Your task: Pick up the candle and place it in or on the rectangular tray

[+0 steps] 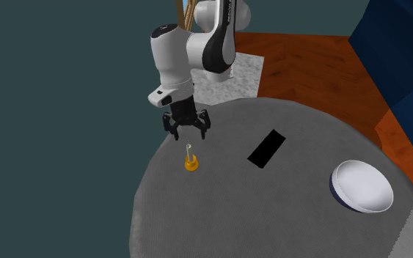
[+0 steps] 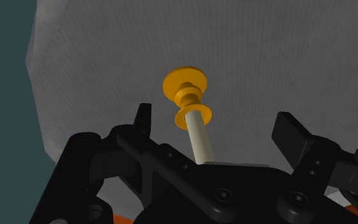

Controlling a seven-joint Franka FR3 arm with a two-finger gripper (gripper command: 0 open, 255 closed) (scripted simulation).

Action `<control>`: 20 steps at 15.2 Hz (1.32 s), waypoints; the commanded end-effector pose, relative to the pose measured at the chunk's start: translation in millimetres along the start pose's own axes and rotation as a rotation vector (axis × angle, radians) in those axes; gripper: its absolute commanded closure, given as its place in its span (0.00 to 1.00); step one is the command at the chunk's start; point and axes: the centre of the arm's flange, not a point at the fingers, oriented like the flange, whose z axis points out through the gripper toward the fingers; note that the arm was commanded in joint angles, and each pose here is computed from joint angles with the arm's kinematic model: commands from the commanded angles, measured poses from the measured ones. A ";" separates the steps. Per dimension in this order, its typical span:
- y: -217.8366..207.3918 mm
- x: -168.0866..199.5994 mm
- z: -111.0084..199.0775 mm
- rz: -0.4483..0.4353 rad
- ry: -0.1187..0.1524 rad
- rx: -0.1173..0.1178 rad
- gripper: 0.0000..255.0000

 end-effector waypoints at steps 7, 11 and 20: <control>7.4 22.8 45.0 -0.007 0.054 0.015 0.00; 7.1 23.8 63.9 -0.007 0.054 0.015 0.00; 7.1 23.8 63.8 -0.007 0.054 0.015 1.00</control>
